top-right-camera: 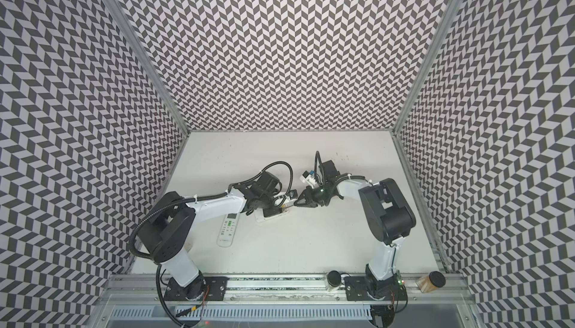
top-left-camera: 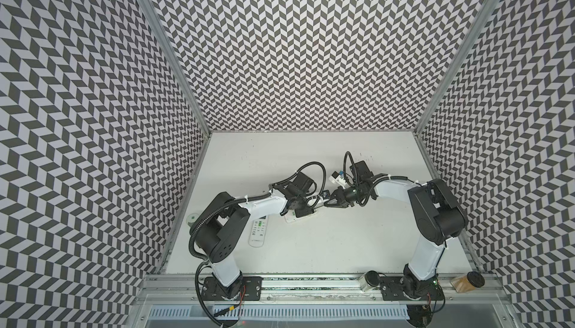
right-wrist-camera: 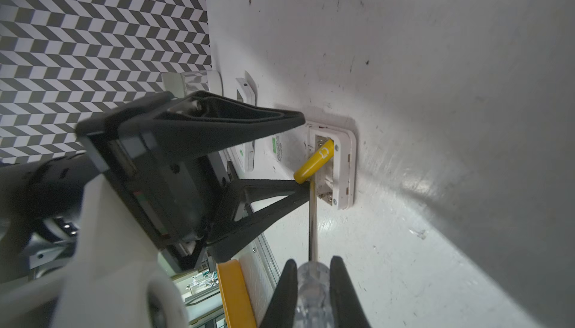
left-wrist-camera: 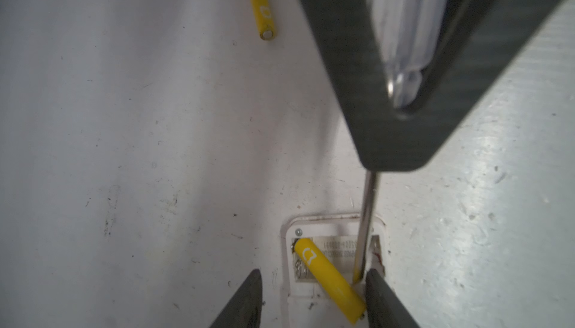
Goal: Unload the batteries from the remote control
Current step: 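Grasp the tilted yellow battery with the left gripper while the right gripper withdraws the screwdriver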
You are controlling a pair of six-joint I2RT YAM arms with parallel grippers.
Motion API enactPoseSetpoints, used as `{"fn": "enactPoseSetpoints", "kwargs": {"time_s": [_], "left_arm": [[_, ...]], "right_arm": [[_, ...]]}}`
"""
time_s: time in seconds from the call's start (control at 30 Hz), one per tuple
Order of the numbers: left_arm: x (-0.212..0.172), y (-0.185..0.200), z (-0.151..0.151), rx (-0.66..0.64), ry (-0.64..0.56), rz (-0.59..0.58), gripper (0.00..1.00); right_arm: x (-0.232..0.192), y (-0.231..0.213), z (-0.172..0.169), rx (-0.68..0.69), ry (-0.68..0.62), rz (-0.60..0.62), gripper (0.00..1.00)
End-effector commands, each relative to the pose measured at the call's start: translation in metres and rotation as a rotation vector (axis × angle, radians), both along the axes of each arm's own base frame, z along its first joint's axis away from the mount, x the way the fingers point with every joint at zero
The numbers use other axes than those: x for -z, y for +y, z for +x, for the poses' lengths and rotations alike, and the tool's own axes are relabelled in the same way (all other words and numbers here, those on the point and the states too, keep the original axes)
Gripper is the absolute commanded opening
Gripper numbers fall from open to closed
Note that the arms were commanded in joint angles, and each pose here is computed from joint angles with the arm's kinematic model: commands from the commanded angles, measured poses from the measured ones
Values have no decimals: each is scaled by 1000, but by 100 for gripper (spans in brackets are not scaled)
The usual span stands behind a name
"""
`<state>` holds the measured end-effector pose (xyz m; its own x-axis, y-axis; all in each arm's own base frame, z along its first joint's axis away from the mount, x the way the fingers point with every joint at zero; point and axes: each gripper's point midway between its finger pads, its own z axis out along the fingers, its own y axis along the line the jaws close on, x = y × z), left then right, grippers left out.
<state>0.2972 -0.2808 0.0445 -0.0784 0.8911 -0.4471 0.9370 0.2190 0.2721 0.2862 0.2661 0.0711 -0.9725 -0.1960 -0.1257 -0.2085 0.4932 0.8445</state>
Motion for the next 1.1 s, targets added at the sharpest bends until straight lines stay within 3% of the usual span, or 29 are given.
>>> {"fn": "enactPoseSetpoints", "kwargs": {"time_s": [0.0, 0.37, 1.07], "left_arm": [[5, 4, 3, -1, -21, 25, 52], [18, 13, -2, 4, -17, 49, 36], [18, 22, 0, -16, -29, 60, 8]], "right_arm": [[-5, 3, 10, 2, -41, 12, 0], [-9, -12, 13, 43, -85, -46, 0], [-71, -80, 54, 281, -259, -47, 0]]}}
